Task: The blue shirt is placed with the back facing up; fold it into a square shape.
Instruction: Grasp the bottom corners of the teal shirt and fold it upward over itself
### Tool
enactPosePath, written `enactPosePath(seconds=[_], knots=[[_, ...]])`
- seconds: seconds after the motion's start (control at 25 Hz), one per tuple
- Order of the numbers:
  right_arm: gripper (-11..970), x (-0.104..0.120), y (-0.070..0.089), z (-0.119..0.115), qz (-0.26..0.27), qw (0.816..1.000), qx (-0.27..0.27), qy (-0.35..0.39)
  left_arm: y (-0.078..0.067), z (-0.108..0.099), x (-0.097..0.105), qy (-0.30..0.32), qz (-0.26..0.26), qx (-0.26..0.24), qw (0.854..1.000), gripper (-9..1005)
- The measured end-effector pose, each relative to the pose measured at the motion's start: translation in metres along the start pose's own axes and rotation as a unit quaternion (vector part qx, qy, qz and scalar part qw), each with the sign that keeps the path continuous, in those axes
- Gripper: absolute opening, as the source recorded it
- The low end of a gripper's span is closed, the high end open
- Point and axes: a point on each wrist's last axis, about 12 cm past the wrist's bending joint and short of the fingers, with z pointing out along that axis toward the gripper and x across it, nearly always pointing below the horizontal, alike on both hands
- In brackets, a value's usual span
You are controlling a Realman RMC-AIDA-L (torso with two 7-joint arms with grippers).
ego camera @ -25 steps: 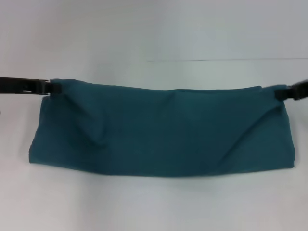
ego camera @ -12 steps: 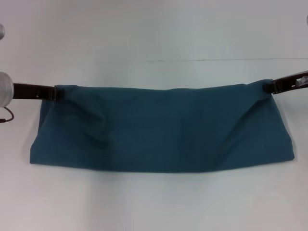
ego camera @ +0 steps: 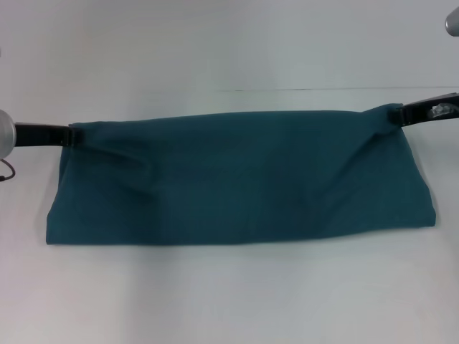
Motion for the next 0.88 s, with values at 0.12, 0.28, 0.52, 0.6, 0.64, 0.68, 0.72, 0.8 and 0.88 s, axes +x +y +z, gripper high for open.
enactPosePath(seconds=[0.12,0.28,0.52,0.6,0.64,0.68,0.72,0.8,0.88], knots=[[189,0.000,0.002,0.003,0.000,1.000,0.004,-0.002,0.001,0.001,0.000,-0.005,-0.001,-0.007,1.000,49],[193,0.001,0.008,0.008,-0.007,1.000,0.006,0.006,0.001,0.003,0.002,-0.003,-0.003,-0.009,1.000,48],[198,0.002,0.011,0.016,-0.009,0.999,0.030,0.007,0.000,0.006,0.002,-0.007,-0.005,-0.016,1.000,57],[200,0.001,0.012,0.019,-0.006,0.999,0.033,0.005,0.002,0.008,0.002,-0.013,-0.016,-0.025,0.999,75],[201,0.001,0.013,0.021,-0.007,0.999,0.035,0.003,0.004,0.008,0.002,-0.017,-0.023,-0.031,0.999,84],[202,0.000,0.014,0.022,-0.007,0.999,0.035,0.002,0.005,0.009,0.002,-0.021,-0.027,-0.036,0.999,93],[202,-0.001,0.014,0.023,-0.008,0.999,0.036,0.000,0.006,0.009,0.002,-0.021,-0.027,-0.039,0.999,101],[204,-0.003,0.015,0.024,-0.009,0.999,0.038,-0.003,0.007,0.010,0.002,-0.019,-0.027,-0.041,0.999,119],[206,-0.003,0.015,0.024,-0.010,0.999,0.038,-0.003,0.008,0.010,0.001,-0.015,-0.026,-0.043,0.999,137]])
